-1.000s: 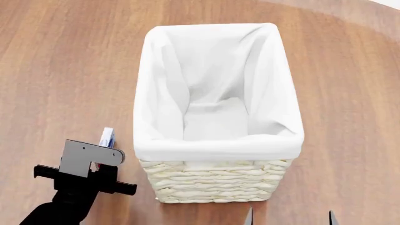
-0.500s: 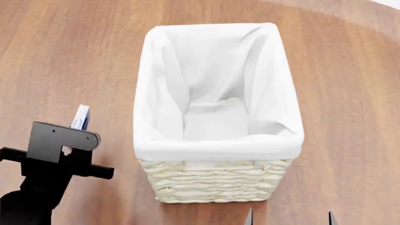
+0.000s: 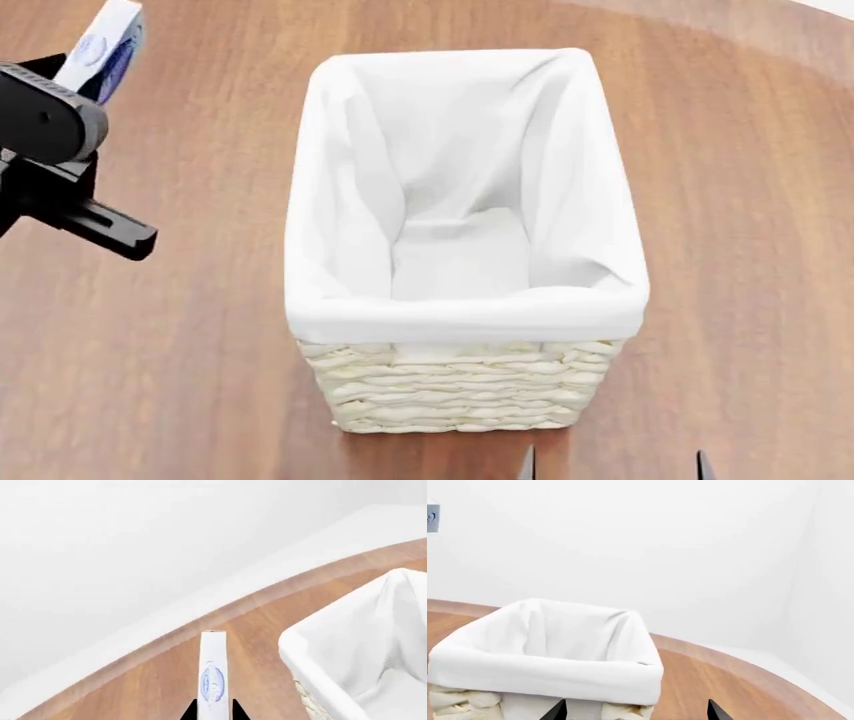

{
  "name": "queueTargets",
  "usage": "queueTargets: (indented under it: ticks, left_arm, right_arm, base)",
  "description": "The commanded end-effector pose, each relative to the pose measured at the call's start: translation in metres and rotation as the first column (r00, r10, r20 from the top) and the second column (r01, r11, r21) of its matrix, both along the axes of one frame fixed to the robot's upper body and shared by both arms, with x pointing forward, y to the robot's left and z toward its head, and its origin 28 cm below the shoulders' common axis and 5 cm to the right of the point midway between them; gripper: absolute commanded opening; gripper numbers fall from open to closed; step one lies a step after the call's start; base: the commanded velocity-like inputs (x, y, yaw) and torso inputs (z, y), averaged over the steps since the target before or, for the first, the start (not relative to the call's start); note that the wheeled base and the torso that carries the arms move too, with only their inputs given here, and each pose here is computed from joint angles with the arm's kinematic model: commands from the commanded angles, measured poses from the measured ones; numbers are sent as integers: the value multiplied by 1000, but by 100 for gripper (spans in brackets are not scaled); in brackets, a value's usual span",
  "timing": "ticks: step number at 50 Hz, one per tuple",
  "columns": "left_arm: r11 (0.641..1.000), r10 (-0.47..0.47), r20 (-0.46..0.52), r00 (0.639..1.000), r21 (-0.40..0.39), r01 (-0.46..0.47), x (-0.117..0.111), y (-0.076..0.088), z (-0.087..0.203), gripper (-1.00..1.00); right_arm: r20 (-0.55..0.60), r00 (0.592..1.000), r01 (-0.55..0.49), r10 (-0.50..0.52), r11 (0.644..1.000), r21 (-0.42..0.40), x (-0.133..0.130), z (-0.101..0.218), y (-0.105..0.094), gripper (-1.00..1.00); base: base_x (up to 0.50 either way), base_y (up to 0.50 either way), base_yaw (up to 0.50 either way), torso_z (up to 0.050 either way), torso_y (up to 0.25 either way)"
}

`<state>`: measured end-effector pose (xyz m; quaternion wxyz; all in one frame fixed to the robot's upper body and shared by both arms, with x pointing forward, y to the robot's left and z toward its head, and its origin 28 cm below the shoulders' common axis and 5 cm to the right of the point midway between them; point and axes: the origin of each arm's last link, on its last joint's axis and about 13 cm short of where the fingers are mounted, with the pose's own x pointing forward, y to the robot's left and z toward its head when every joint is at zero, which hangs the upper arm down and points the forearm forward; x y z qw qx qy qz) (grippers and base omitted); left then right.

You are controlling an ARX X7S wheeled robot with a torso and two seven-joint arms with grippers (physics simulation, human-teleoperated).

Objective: Pick up the cream cheese box, and put it in the basket.

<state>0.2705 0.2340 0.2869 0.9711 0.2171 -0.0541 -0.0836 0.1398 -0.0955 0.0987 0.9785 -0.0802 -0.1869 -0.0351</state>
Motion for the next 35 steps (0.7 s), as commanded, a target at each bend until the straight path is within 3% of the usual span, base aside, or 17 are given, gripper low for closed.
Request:
queueTargets:
  ticks: [1, 3, 5, 11, 15, 19, 21, 26, 27, 28, 35]
  left_arm:
    - [984, -73, 112, 991, 168, 53, -43, -14, 60, -100]
    - [984, -80, 109, 991, 170, 60, -46, -16, 65, -100]
    - [969, -108, 121, 987, 237, 77, -53, -26, 80, -100]
    - [939, -144, 113, 983, 329, 100, -57, -39, 93, -100]
    - [928, -188, 113, 976, 347, 138, -60, -46, 104, -100]
    - [897, -255, 110, 961, 398, 193, -66, -61, 108, -100]
    - [858, -319, 139, 938, 463, 223, -69, -68, 105, -100]
    - [831, -387, 107, 916, 471, 296, -69, -78, 104, -100]
    - [802, -427, 110, 897, 504, 320, -71, -82, 102, -100]
    - [795, -434, 112, 894, 514, 321, -70, -83, 101, -100]
    - [794, -490, 77, 868, 450, 408, -65, -94, 103, -100]
  right_arm:
    - [-3, 1000, -4, 4, 1000, -4, -1, -1, 1, 100]
    - [-3, 1000, -4, 4, 1000, -4, -1, -1, 1, 100]
    - [-5, 1000, -9, 9, 1000, -1, -1, -3, 2, 100]
    - [-8, 1000, -14, 14, 1000, 1, -1, -5, 2, 100]
    - [-11, 1000, -12, 13, 1000, 6, 0, -6, 0, 100]
    - [-7, 1000, -13, 13, 1000, 11, -1, -5, 0, 100]
    - [-5, 1000, -13, 14, 1000, 12, -2, -5, 0, 100]
    - [-9, 1000, -23, 23, 1000, 8, -4, -8, 2, 100]
    - [-10, 1000, -24, 24, 1000, 9, -4, -8, 1, 100]
    - [-11, 1000, -25, 25, 1000, 10, -4, -8, 1, 100]
    - [-15, 999, -32, 32, 999, 5, -5, -9, 2, 100]
  base:
    - [0, 0, 0, 0, 0]
    - [0, 0, 0, 0, 0]
    - [0, 0, 0, 0, 0]
    - [0, 0, 0, 0, 0]
    - [0, 0, 0, 0, 0]
    - [0, 0, 0, 0, 0]
    - [0, 0, 0, 0, 0]
    - [0, 0, 0, 0, 0]
    - [0, 0, 0, 0, 0]
    - [0, 0, 0, 0, 10]
    - [0, 0, 0, 0, 0]
